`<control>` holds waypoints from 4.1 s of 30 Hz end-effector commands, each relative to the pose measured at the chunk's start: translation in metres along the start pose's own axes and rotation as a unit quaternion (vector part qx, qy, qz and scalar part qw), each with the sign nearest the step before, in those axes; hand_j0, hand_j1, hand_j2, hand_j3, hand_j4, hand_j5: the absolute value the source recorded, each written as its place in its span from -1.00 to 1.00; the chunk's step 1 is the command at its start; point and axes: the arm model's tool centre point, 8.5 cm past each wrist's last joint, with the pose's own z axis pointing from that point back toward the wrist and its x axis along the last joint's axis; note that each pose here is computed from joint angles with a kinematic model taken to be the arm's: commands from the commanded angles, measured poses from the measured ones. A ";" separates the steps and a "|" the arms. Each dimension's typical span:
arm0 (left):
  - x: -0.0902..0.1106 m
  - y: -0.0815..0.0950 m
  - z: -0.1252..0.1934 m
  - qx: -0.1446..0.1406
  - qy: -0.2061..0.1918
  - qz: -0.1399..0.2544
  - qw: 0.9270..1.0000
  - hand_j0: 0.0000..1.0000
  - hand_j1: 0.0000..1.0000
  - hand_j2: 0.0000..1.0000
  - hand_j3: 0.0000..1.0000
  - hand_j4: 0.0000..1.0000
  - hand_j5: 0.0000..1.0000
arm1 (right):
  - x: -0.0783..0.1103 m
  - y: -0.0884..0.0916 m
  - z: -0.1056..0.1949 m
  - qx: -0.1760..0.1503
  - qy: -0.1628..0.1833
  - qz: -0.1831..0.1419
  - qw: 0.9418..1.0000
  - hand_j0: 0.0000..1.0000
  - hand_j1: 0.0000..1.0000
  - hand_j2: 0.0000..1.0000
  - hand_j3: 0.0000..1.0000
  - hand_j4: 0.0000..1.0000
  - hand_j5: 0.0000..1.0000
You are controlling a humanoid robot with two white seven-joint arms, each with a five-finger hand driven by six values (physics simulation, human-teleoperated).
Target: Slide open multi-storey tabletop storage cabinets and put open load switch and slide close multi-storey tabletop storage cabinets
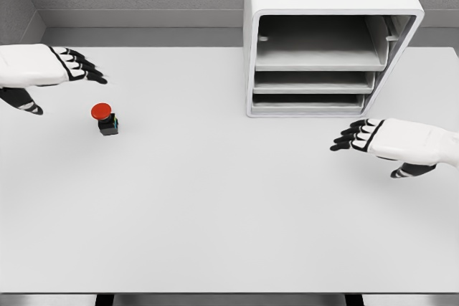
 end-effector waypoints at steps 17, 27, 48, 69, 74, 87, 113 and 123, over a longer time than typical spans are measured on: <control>0.017 -0.033 -0.089 -0.049 -0.037 -0.012 0.998 1.00 1.00 1.00 1.00 1.00 1.00 | 0.001 -0.075 -0.030 -0.086 -0.046 0.030 0.995 1.00 1.00 1.00 1.00 1.00 1.00; 0.012 -0.040 -0.089 -0.067 -0.021 -0.028 0.997 0.86 0.86 0.86 0.86 0.86 0.86 | -0.050 -0.081 -0.055 -0.086 -0.011 -0.022 0.996 1.00 1.00 1.00 1.00 1.00 1.00; 0.002 -0.048 -0.102 -0.078 -0.006 -0.020 0.997 0.25 0.25 0.25 0.25 0.25 0.25 | -0.068 -0.085 -0.098 -0.081 -0.013 -0.061 0.995 1.00 1.00 1.00 1.00 1.00 1.00; 0.000 -0.030 -0.094 -0.047 -0.009 -0.009 0.999 -0.23 -0.23 -0.23 -0.23 -0.23 -0.23 | -0.056 -0.087 -0.079 -0.073 -0.018 -0.030 0.997 1.00 1.00 1.00 1.00 1.00 1.00; 0.016 -0.005 -0.091 -0.013 -0.040 -0.016 0.999 -0.23 -0.23 -0.23 -0.23 -0.23 -0.23 | -0.055 -0.083 -0.061 -0.067 -0.013 -0.024 0.997 1.00 1.00 1.00 1.00 1.00 1.00; 0.075 0.052 -0.081 0.054 -0.130 -0.066 0.988 -0.23 -0.23 -0.23 -0.23 -0.23 -0.23 | -0.056 -0.079 -0.037 -0.112 -0.024 -0.074 0.991 1.00 1.00 1.00 1.00 1.00 1.00; 0.138 0.153 -0.092 0.154 -0.220 -0.138 0.953 -0.22 -0.22 -0.22 -0.22 -0.22 -0.22 | -0.032 -0.064 -0.024 -0.055 -0.019 -0.013 0.998 1.00 1.00 1.00 1.00 1.00 1.00; 0.166 0.184 -0.105 0.179 -0.252 -0.163 0.937 -0.22 -0.22 -0.22 -0.22 -0.22 -0.22 | -0.034 -0.067 -0.001 -0.072 -0.001 -0.011 0.997 1.00 1.00 1.00 1.00 1.00 1.00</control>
